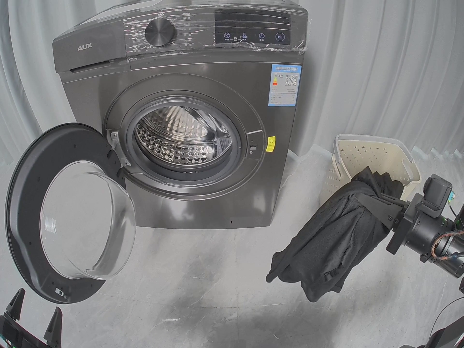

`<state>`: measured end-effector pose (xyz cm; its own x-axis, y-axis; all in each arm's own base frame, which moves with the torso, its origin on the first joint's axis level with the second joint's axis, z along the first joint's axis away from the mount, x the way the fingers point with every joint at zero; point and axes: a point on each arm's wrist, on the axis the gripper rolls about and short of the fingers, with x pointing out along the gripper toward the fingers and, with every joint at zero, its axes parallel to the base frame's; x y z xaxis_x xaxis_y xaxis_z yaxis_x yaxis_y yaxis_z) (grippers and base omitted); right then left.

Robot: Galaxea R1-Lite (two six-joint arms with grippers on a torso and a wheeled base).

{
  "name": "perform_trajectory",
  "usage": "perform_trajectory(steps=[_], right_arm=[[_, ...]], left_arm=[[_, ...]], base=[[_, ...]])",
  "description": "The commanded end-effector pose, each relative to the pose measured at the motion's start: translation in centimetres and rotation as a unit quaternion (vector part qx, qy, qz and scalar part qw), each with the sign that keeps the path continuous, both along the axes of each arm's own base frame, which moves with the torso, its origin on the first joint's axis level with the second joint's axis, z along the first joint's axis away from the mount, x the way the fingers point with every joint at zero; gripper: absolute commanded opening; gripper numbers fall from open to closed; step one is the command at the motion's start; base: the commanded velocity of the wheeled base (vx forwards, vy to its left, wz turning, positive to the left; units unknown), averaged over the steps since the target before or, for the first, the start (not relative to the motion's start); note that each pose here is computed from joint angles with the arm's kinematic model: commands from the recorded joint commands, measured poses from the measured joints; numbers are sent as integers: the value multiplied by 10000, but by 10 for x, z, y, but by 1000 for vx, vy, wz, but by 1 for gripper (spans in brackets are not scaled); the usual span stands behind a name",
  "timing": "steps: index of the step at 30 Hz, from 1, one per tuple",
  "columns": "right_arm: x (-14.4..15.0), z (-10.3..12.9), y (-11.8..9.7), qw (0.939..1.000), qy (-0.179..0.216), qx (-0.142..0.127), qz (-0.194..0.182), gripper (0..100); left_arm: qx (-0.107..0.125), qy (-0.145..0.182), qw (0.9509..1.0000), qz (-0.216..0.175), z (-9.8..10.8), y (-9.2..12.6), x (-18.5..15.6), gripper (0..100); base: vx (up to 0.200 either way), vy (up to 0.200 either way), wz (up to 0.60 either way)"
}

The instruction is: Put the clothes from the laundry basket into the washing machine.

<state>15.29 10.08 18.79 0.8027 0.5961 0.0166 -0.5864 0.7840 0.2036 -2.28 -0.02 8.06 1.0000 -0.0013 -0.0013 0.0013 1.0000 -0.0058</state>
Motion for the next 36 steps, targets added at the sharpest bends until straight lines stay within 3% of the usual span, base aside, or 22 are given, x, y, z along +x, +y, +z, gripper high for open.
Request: perform_trajectory(steps=[1,4,9,18,25,33,34,36], right_arm=[[11,0,9,10000,80,-19,36,0],[14,2,12,9999,76,1,74,0],[13,6,26,9988,217,274,355,0],[19,2,31,9986,291,231,368,0],[37,-1,60,9991,182,311,242,0],[44,3,81,9981,63,447,410,0],[47,3,84,9981,63,447,410,0],[51,1,88,9979,52,455,449,0]], left_arm=[[-2,-6,10000,6,-5,0,0,100],[-2,-6,10000,6,-5,0,0,100],[-2,-6,10000,6,-5,0,0,100],[-10,-6,10000,6,-5,0,0,100],[-33,-6,10000,29,-5,0,0,100],[144,-23,9999,-55,-5,0,0,100],[137,-92,9998,-62,-3,0,0,100],[86,-643,9979,-58,26,-1,-8,100]], base=[[0,0,0],[0,0,0],[0,0,0],[0,0,0],[0,0,0],[0,0,0],[0,0,0],[0,0,0]])
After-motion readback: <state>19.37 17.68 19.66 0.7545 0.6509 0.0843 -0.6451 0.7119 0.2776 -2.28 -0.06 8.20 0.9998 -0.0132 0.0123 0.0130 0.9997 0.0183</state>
